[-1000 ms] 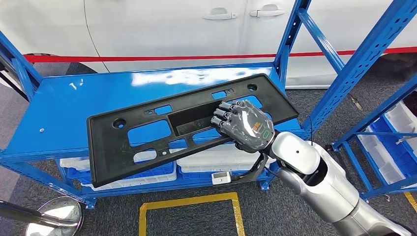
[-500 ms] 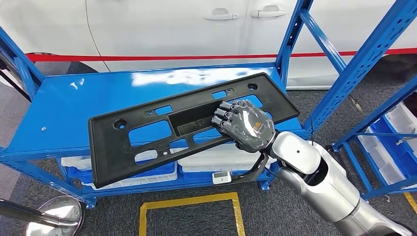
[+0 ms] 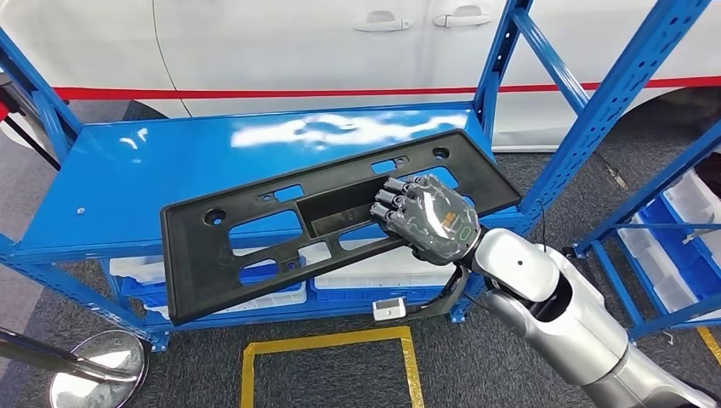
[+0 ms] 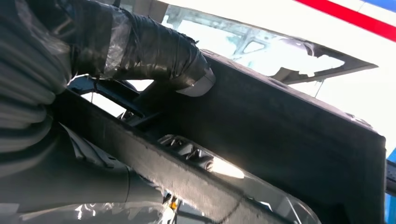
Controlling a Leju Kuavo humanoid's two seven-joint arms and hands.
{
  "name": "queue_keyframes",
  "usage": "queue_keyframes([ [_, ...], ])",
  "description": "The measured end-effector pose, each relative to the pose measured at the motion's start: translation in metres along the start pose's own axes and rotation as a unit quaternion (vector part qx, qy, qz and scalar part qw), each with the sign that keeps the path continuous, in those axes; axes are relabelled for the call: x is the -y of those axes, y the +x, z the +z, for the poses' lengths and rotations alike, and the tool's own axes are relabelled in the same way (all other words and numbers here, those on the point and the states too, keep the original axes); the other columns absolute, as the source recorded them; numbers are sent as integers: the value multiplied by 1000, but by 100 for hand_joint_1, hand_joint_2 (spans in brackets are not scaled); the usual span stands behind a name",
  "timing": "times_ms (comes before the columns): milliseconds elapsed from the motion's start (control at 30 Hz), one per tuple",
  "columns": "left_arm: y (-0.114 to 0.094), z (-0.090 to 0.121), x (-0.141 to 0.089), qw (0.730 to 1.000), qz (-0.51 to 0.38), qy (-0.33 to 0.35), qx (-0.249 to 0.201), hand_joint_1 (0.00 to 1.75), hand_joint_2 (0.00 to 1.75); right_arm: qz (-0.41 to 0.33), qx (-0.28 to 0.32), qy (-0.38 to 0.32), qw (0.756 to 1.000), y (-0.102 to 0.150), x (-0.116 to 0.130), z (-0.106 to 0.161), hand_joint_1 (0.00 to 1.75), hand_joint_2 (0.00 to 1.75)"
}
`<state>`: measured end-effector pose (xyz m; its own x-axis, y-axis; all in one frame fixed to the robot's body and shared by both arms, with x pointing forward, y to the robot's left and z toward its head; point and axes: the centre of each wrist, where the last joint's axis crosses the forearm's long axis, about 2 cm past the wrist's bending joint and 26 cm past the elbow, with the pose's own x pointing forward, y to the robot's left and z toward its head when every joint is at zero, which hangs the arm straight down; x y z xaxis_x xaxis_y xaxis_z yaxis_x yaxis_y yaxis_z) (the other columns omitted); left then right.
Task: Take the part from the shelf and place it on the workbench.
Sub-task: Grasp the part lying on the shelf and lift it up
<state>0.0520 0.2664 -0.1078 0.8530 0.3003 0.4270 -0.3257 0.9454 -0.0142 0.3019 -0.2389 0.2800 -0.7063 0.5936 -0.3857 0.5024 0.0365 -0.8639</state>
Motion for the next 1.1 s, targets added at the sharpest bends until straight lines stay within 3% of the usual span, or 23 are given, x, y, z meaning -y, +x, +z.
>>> queue_keyframes([
  [1100, -1, 1, -10, 1000, 8, 14, -7, 0, 175, -16, -6, 23, 1000, -2, -10, 9, 175, 175],
])
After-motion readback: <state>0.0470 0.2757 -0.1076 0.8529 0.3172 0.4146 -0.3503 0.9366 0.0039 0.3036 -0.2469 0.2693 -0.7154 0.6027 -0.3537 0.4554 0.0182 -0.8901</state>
